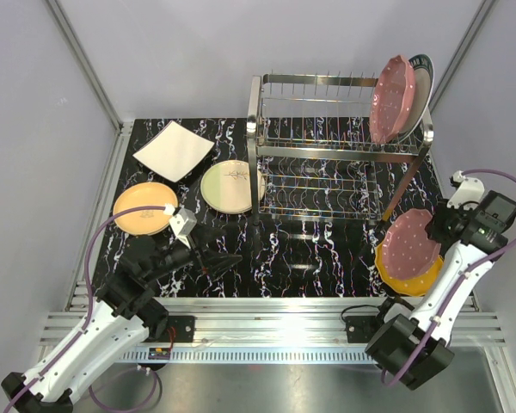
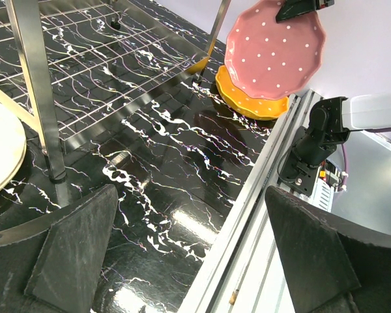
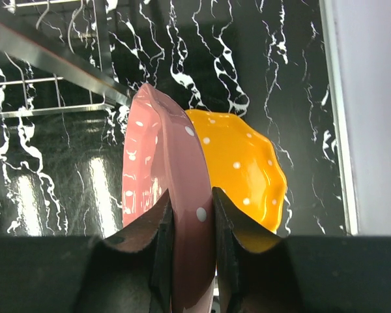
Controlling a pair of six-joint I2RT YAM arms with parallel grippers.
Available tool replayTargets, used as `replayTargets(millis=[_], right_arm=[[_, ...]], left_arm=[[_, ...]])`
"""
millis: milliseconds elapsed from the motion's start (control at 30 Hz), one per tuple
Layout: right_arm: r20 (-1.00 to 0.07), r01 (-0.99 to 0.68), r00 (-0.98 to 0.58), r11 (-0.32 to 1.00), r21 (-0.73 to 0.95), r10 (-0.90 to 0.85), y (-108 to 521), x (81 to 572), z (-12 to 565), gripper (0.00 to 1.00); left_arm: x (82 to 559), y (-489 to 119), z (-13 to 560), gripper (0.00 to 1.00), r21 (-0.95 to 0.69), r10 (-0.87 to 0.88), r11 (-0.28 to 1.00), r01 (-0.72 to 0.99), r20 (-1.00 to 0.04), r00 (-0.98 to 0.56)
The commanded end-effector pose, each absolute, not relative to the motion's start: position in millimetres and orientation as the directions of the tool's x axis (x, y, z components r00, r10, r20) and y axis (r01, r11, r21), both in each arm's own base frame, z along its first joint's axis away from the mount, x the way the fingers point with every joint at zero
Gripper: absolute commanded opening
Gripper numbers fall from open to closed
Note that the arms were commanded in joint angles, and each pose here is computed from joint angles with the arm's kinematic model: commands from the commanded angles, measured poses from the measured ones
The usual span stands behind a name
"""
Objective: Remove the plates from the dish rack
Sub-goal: Place the plate on the table
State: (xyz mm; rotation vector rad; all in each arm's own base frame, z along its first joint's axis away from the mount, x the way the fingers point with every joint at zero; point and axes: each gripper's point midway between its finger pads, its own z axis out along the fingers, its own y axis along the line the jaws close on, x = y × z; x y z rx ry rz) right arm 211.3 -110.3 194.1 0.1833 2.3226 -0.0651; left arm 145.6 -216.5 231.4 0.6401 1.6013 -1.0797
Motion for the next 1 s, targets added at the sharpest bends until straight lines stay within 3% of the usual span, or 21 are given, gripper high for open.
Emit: replayTargets(millis=[0,967], right_arm=[[-0.817,0.067,-0.576,0.998,0.006,0.043,-117,237,216,0.0],[-0.769,0.009,-0.636,0.997,0.073,0.062,-125,227,153,0.0]], left_arm=[[142,-216,264,0.99,-0.267,-0.161,0.424,0.865,-0.962,-0.219],[143,-218,260,0.99,-0.273,-0.153,0.417,0.867,-0.961,-0.229]])
